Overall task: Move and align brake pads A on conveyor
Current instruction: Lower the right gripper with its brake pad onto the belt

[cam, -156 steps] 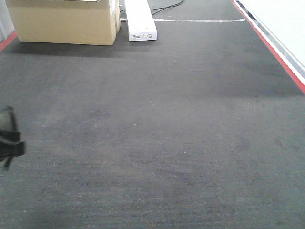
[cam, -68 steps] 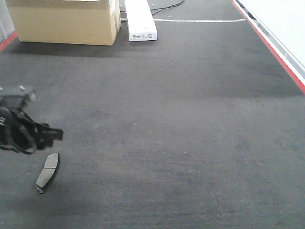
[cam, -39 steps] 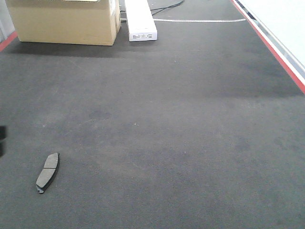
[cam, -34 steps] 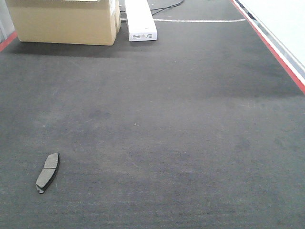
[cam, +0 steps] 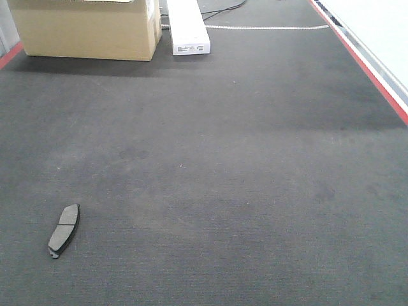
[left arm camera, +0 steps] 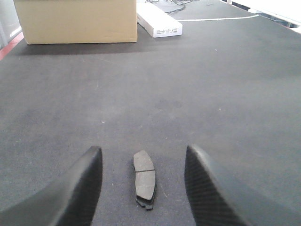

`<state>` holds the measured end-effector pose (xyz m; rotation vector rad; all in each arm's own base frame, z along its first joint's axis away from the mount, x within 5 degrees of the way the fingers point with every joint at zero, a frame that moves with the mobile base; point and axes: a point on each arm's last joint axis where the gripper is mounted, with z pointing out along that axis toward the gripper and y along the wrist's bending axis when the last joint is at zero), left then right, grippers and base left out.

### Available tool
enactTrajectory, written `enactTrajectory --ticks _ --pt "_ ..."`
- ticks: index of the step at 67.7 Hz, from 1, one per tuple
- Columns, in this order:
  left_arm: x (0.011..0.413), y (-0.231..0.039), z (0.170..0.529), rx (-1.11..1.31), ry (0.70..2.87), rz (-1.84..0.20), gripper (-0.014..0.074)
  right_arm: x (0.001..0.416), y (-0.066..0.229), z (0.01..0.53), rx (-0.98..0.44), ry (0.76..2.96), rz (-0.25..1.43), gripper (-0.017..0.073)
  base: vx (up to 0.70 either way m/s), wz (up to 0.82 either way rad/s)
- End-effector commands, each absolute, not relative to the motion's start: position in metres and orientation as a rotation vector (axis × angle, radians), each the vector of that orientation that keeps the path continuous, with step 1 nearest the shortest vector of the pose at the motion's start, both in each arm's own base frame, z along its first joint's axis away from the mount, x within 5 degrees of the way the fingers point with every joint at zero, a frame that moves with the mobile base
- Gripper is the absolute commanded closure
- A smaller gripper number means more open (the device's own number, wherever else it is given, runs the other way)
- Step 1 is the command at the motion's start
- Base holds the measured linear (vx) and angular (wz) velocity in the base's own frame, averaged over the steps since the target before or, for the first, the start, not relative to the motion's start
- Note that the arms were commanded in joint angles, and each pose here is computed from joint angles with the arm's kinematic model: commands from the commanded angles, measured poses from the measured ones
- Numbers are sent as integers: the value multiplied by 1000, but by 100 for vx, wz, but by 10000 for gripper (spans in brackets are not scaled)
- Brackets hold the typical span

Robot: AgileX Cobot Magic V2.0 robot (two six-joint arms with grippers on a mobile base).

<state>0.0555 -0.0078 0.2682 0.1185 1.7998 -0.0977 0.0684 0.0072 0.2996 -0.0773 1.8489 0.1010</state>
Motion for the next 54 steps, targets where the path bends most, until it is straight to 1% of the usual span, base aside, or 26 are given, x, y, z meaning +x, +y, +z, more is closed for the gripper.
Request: enactTrajectory --ticks 1,46,54 --pt "57 -8 280 117 1716 -104 203 70 8 317 -85 1735 100 569 0 0" --pt "57 -8 277 119 1741 -103 203 70 8 318 -86 1722 100 569 0 0" --pt "57 -8 277 119 1741 -103 203 70 8 315 -83 1756 101 569 0 0"
